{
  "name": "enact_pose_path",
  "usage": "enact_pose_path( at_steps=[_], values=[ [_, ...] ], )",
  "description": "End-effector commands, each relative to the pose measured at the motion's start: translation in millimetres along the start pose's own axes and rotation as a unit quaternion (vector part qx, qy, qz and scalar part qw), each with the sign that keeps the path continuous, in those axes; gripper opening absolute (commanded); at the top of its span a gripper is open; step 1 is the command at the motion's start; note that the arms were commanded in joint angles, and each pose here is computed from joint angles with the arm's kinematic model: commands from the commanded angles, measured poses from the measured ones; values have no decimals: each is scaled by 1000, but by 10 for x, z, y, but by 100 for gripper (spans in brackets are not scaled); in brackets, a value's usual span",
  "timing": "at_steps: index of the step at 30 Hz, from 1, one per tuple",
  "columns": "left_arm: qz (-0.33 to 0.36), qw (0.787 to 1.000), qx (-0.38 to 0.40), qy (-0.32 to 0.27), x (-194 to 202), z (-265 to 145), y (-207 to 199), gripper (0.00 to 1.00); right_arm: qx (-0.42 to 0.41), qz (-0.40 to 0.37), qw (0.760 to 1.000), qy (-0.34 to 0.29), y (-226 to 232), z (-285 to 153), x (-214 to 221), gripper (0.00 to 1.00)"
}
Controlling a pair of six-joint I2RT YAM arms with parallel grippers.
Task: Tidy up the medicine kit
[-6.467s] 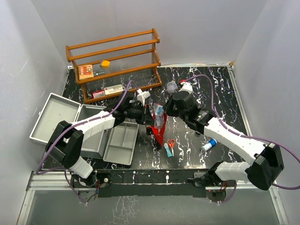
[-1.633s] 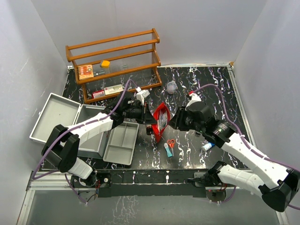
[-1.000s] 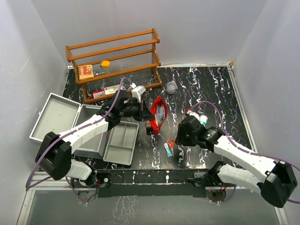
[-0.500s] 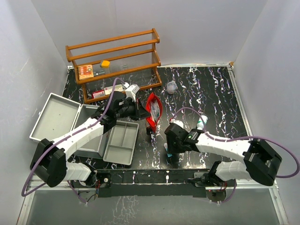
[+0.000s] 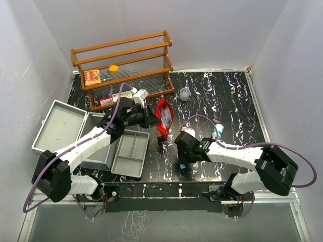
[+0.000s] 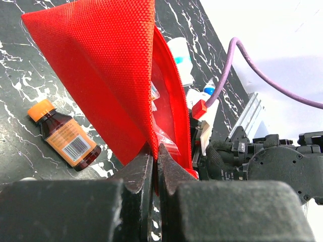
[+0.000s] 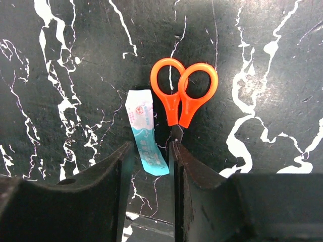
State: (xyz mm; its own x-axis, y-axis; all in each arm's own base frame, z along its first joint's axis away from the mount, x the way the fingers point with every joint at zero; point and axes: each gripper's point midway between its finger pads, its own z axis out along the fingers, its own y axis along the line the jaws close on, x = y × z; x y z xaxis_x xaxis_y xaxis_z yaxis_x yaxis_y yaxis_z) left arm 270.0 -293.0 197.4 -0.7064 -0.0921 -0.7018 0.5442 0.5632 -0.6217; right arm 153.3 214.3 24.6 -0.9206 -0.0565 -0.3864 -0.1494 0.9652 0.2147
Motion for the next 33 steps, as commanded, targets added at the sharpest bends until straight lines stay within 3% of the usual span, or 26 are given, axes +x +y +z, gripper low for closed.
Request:
enact_pose_path(
  at_steps=[1, 7, 15, 22, 29, 33],
  values=[
    [16, 999, 22, -34, -193, -103, -155, 0, 4, 6, 1000, -25, 88, 25, -164, 32],
    [14, 999, 20, -36, -188, -116, -138, 0, 22, 4, 999, -30, 44, 44, -190, 30],
    [14, 999, 18, -36, -184, -122, -120, 0, 55, 7, 998, -30, -37, 26, -200, 21],
    [17, 999, 5, -50, -240, -175, -91, 0, -17, 4, 999, -37, 224, -92, -259, 21],
    [17, 997, -31, -74, -305, -263, 0, 0, -29, 4, 999, -27, 264, -40, -208, 22],
    [19, 994, -55, -91, -348, -330, 67, 0, 10, 8, 1000, -17, 133, 27, -161, 27]
  ],
)
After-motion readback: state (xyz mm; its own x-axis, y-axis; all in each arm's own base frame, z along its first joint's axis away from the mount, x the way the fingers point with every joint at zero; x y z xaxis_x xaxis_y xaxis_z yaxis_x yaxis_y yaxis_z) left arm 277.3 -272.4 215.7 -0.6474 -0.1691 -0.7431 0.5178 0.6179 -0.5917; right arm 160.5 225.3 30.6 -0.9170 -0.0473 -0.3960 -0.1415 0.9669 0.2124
